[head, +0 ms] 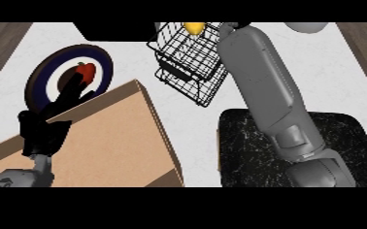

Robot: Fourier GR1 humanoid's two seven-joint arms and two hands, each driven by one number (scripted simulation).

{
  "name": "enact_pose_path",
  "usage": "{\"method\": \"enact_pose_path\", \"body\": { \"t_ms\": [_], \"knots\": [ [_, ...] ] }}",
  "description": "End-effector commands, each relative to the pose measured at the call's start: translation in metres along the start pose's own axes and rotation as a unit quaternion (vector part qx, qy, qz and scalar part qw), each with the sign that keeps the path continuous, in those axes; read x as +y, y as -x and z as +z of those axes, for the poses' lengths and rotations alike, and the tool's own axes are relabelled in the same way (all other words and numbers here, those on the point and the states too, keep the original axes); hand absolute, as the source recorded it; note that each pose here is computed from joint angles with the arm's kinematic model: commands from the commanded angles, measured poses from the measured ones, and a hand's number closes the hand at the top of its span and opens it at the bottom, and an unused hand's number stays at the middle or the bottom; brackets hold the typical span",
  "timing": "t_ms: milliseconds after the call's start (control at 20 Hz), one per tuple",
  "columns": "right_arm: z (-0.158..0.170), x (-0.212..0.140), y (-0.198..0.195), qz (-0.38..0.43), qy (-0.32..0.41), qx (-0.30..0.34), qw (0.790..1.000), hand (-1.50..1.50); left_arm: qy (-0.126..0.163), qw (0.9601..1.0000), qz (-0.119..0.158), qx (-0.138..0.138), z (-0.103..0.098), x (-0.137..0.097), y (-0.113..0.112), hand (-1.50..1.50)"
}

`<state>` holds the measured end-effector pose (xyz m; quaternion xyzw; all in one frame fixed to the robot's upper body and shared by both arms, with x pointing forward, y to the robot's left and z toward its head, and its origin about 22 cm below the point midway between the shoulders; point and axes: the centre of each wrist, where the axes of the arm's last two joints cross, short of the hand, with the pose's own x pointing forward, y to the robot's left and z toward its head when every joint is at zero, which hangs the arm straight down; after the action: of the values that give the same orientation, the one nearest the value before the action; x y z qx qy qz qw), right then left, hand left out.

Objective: Pick the lemon from the tray and place it in the tiered basket

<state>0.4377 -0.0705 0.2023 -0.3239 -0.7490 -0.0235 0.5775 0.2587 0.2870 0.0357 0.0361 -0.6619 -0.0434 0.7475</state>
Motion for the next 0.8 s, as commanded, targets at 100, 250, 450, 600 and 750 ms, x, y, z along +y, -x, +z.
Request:
{"method": "enact_pose_path", "body": {
  "t_ms": [100,250,450,600,750],
  "knots": [
    [-0.017,-0.042,0.012,-0.104,0.068,0.020,0.992,-1.50,0.003,0.9998,-0.005,0.019,0.013,0.009,0.009,0.00],
    [-0.020,-0.059,0.013,-0.110,0.108,0.019,0.988,-1.50,0.001,0.9999,-0.004,0.017,0.005,0.004,0.002,0.00],
    [-0.025,-0.115,0.036,-0.102,0.151,0.018,0.983,-1.50,-0.016,0.9997,0.003,0.018,0.006,0.023,-0.007,0.00],
    [-0.027,-0.155,0.036,-0.105,0.170,0.018,0.980,-1.50,-0.023,0.9994,-0.005,0.026,0.001,0.016,0.008,0.00],
    [-0.022,-0.207,0.051,-0.096,0.176,0.022,0.980,-1.50,-0.015,0.9994,-0.003,0.030,0.013,0.024,0.015,0.00]
  ]
}}
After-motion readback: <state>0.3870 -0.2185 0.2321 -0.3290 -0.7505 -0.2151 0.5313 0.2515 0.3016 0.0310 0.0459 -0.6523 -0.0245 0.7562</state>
